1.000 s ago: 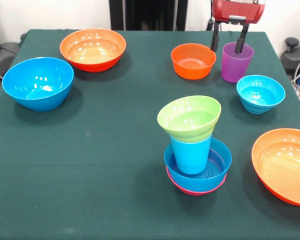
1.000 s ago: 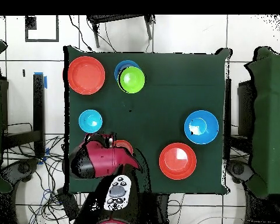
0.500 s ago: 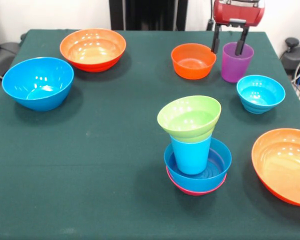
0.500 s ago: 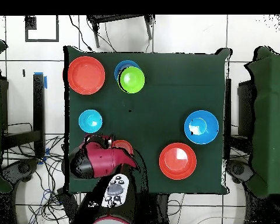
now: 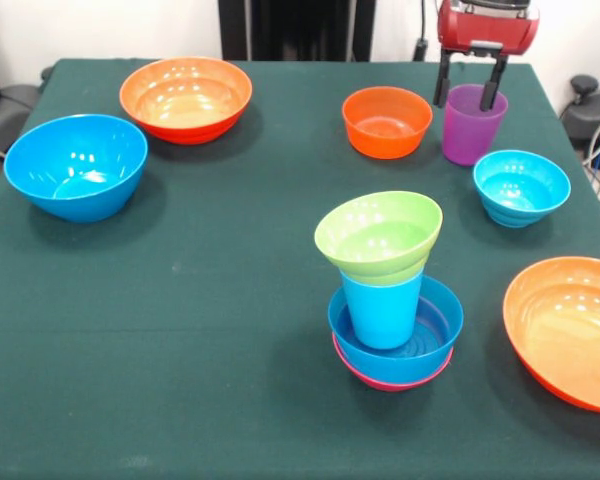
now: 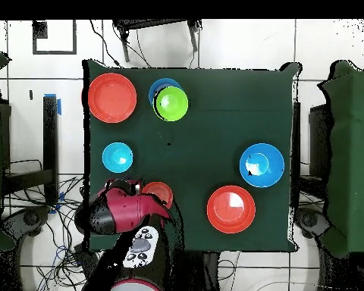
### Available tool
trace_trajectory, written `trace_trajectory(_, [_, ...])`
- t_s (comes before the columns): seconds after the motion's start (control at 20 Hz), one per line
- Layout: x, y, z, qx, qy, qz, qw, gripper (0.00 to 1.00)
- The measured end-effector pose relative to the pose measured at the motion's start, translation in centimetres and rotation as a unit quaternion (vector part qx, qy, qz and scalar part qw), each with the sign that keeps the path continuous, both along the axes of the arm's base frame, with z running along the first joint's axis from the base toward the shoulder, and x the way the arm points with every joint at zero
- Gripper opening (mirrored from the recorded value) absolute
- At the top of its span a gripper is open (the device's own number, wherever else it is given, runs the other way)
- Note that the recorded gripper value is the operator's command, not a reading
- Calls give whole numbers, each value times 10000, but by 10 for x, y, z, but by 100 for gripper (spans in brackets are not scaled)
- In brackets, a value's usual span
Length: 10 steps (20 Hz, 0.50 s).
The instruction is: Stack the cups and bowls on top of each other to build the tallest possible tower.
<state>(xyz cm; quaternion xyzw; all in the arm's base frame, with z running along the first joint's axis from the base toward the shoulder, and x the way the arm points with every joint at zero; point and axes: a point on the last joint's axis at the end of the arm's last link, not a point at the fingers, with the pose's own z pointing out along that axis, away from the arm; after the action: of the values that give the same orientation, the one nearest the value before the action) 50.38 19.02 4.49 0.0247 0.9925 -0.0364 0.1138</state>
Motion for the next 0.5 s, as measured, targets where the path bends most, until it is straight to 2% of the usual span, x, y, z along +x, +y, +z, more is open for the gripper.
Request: trace_trajectory(0.5, [-4,0,-1,6,39,-39,10000,100])
